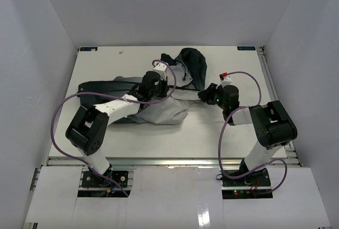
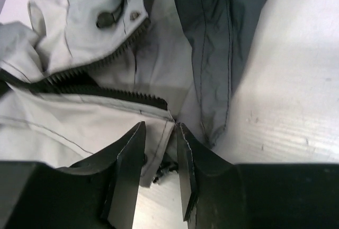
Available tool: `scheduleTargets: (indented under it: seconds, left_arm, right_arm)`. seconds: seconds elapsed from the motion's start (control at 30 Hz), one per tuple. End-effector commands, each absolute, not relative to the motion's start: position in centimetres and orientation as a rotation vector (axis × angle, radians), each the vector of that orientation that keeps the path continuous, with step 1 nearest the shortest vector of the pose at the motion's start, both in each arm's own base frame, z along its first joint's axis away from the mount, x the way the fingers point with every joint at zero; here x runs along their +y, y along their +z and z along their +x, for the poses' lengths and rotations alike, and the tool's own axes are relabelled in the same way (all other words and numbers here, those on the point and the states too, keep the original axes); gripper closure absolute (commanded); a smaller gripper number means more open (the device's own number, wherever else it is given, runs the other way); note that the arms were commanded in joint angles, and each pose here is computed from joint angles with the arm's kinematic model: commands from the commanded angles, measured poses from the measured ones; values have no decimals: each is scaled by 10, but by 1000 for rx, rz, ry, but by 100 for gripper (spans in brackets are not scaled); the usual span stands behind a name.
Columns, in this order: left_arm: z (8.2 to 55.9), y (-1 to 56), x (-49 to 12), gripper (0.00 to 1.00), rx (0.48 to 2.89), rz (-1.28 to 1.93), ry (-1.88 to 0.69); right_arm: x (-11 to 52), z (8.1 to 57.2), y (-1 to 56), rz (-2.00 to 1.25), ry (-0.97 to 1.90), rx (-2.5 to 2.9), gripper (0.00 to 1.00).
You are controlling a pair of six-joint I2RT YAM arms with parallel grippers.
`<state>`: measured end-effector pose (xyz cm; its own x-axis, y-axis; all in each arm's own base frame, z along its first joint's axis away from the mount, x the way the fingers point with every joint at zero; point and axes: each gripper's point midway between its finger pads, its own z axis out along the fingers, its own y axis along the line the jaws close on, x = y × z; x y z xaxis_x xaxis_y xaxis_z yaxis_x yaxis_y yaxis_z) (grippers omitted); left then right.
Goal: Zip up the jacket
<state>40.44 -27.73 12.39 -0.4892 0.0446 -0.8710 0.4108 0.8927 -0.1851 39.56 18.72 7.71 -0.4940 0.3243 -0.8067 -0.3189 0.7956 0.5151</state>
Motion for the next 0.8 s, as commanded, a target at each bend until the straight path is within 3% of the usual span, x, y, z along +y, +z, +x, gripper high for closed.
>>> scheduleTargets:
  seconds: [0.0, 0.1, 0.3, 0.43, 0.77]
  left_arm:
    - [407, 184, -278, 100, 1866, 286, -530]
    - [406, 186, -281, 100, 1863, 294, -545]
    - [402, 194, -283, 100, 1838, 300, -578]
    - [401, 195, -281, 100, 1831, 305, -571]
    - [396, 207, -284, 100, 1793, 316, -608]
  right_arm:
    - [193, 386, 90, -52, 814, 1875, 65]
    - [192, 381, 89, -84, 800, 1890, 64]
    - [189, 373, 132, -156, 777, 1793, 44]
    - [192, 372, 172, -194, 795, 1697, 38]
    - [241, 380, 208, -354, 1097, 1576, 39]
